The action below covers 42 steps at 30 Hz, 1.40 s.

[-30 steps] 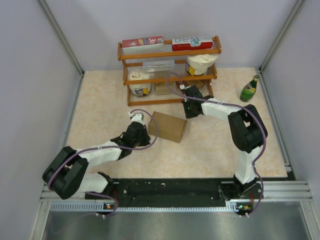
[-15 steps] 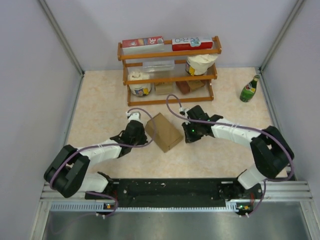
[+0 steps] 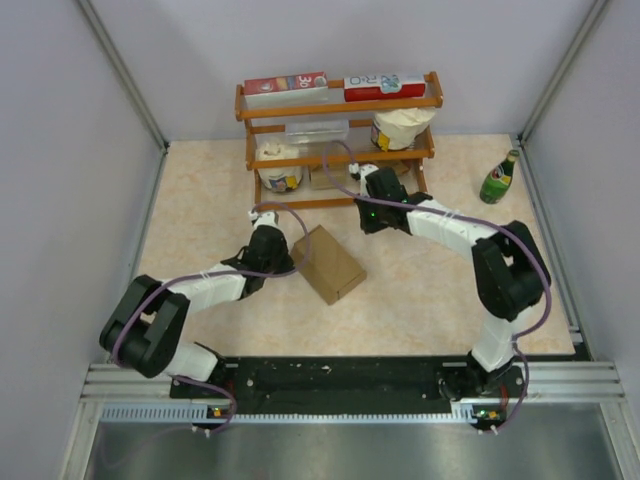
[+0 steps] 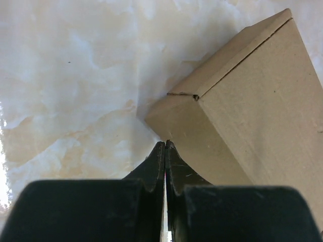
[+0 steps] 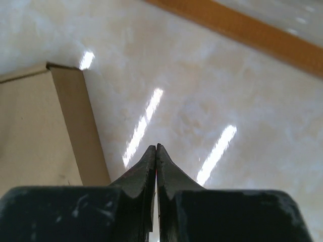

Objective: Fold the paper box

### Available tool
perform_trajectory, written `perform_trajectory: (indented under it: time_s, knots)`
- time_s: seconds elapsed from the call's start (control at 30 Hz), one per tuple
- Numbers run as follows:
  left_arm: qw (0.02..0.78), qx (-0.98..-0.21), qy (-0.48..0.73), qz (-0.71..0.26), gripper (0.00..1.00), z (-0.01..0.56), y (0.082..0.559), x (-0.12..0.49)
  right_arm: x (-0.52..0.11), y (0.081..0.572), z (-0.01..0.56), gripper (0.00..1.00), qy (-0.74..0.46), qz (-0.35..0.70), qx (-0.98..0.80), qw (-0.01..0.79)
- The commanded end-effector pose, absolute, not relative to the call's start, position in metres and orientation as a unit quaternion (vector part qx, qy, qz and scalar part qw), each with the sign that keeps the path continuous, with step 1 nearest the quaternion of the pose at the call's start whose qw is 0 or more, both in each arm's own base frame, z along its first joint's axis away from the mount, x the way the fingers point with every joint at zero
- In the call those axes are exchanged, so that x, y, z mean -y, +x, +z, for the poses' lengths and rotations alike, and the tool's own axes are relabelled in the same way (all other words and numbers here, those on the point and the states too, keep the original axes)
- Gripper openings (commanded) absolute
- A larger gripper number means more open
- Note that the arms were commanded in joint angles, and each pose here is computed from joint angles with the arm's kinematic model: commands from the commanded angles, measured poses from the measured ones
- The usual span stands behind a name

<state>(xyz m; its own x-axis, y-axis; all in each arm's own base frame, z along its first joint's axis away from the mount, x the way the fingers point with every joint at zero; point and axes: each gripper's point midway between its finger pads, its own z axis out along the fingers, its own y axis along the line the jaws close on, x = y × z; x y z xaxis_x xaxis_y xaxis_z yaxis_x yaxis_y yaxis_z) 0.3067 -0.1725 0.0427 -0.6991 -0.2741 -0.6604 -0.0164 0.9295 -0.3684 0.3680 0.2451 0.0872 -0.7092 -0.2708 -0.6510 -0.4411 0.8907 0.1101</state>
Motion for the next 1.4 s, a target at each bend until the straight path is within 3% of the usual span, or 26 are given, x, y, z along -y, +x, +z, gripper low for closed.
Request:
perform_trajectory:
  time_s: [0.0, 0.7, 1.37]
  knots:
    - [0.384, -0.901, -0.081, -0.186, 0.0, 0.048, 0.324, 0.185, -0.282, 0.408, 0.097, 0.0, -0.268, 0.153, -0.878, 0.367]
    - [0.389, -0.915, -0.077, -0.08, 0.0, 0.043, 0.363, 0.162, -0.31, 0.398, 0.062, 0.0, -0.339, 0.189, -0.865, 0.318]
    - [0.355, -0.921, -0.071, -0.147, 0.0, 0.031, 0.366, 0.194, -0.343, 0.359, 0.055, 0.0, -0.316, 0.263, -0.874, 0.26]
